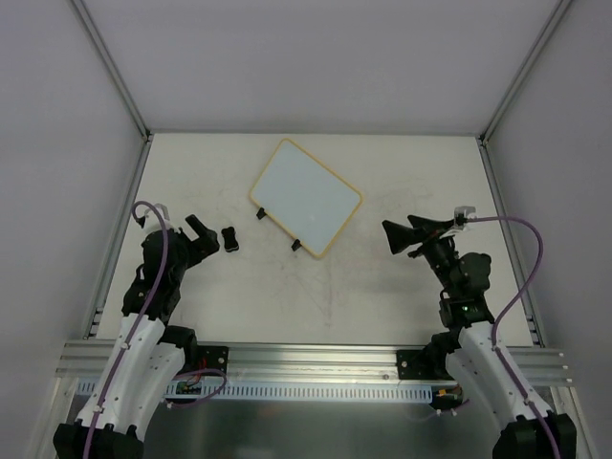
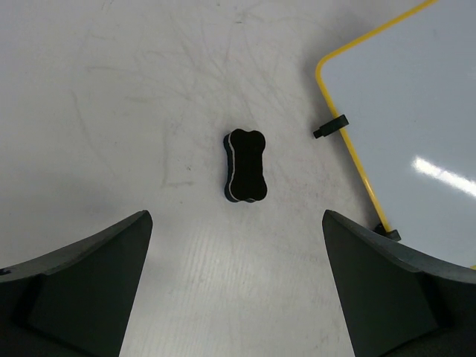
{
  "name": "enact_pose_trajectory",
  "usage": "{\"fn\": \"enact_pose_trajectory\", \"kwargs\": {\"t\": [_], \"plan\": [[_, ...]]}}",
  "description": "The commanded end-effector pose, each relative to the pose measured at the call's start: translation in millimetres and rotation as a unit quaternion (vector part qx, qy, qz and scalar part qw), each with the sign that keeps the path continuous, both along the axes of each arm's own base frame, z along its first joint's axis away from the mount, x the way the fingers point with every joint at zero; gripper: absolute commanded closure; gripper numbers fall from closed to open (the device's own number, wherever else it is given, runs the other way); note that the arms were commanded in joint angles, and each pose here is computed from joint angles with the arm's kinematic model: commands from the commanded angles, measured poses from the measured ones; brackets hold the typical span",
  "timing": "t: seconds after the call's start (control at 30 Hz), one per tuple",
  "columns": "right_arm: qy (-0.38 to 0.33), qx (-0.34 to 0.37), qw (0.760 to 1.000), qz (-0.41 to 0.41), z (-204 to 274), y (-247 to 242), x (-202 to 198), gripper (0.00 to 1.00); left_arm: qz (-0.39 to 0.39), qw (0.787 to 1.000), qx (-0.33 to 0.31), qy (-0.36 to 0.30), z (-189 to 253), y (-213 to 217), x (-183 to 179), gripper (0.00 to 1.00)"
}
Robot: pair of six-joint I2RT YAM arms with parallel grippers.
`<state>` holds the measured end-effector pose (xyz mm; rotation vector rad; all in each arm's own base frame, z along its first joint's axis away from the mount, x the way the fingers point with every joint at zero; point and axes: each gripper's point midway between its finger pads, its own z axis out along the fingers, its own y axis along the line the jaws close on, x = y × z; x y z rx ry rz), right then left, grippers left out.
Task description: Erase the whiteboard
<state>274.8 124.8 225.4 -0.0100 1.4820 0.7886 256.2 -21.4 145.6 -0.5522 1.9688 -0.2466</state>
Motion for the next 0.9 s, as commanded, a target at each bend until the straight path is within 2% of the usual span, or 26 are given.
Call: {"fn": "enact_pose_trajectory", "kwargs": {"t": [0.0, 0.1, 0.23, 0.37, 0.53, 0.87], "plan": [[0.135, -0.067, 0.988, -0.042, -68, -19, -13, 0.01, -0.023, 1.0, -0.008, -0.007, 0, -7, -1, 0.01], [0.161, -0.074, 0.982, -0.064, -87, -30, -26, 0.01, -0.036, 0.999, -0.011, 0.001, -4, -11, -2, 0.01], [0.155, -0.084, 0.982, -0.067, -107, -34, -38, 0.01, -0.059, 0.998, -0.008, 0.004, -12, -17, -7, 0.01], [0.129, -0.08, 0.985, -0.078, -102, -38, -38, 0.01, -0.062, 0.998, -0.002, -0.003, -18, -16, -12, 0.01], [0.139, -0.079, 0.985, -0.066, -104, -33, -37, 0.01, -0.063, 0.998, 0.008, -0.016, -13, -14, -11, 0.01], [0.144, -0.079, 0.984, -0.069, -104, -34, -36, 0.01, -0.057, 0.998, 0.01, 0.002, -19, -12, -10, 0.01]]}}
